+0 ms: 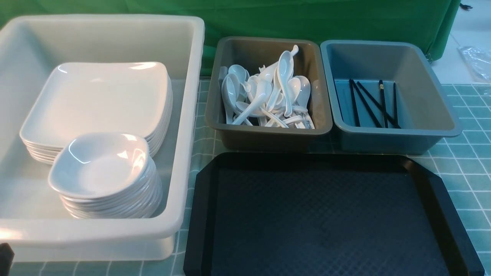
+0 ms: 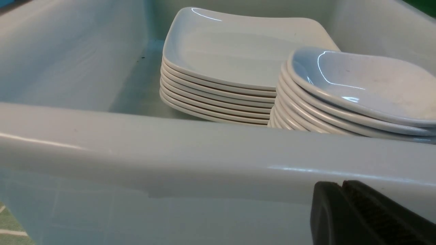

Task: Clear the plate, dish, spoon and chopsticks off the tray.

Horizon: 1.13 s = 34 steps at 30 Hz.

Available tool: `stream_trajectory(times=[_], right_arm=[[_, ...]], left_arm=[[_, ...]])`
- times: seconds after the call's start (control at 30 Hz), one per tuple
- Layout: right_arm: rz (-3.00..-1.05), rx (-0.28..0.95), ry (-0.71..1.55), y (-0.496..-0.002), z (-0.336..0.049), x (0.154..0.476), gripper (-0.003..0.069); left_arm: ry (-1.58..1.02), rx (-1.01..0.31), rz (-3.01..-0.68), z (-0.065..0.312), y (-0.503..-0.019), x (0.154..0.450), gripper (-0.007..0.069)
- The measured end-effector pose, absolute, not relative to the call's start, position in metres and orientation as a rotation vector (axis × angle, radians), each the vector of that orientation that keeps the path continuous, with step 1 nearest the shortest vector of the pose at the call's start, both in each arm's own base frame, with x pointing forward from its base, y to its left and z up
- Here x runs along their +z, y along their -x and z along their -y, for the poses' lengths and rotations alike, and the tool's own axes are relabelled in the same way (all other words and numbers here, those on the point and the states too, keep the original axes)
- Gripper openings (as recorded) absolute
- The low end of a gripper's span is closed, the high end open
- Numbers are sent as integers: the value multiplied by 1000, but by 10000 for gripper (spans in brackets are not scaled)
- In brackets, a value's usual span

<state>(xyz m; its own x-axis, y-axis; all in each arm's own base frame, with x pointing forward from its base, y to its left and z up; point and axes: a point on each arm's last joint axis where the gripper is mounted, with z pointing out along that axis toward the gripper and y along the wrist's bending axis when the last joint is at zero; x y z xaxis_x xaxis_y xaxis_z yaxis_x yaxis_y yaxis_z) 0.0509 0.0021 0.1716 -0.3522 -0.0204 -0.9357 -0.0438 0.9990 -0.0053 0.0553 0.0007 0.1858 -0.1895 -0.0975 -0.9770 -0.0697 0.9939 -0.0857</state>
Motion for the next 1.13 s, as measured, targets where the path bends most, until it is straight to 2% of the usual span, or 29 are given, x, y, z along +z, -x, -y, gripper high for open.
stream_trajectory(times=[1.13], right_arm=[[-1931, 24, 46, -51, -2, 172, 237]], left_arm=[[122, -24, -1763, -1, -55, 186, 13]])
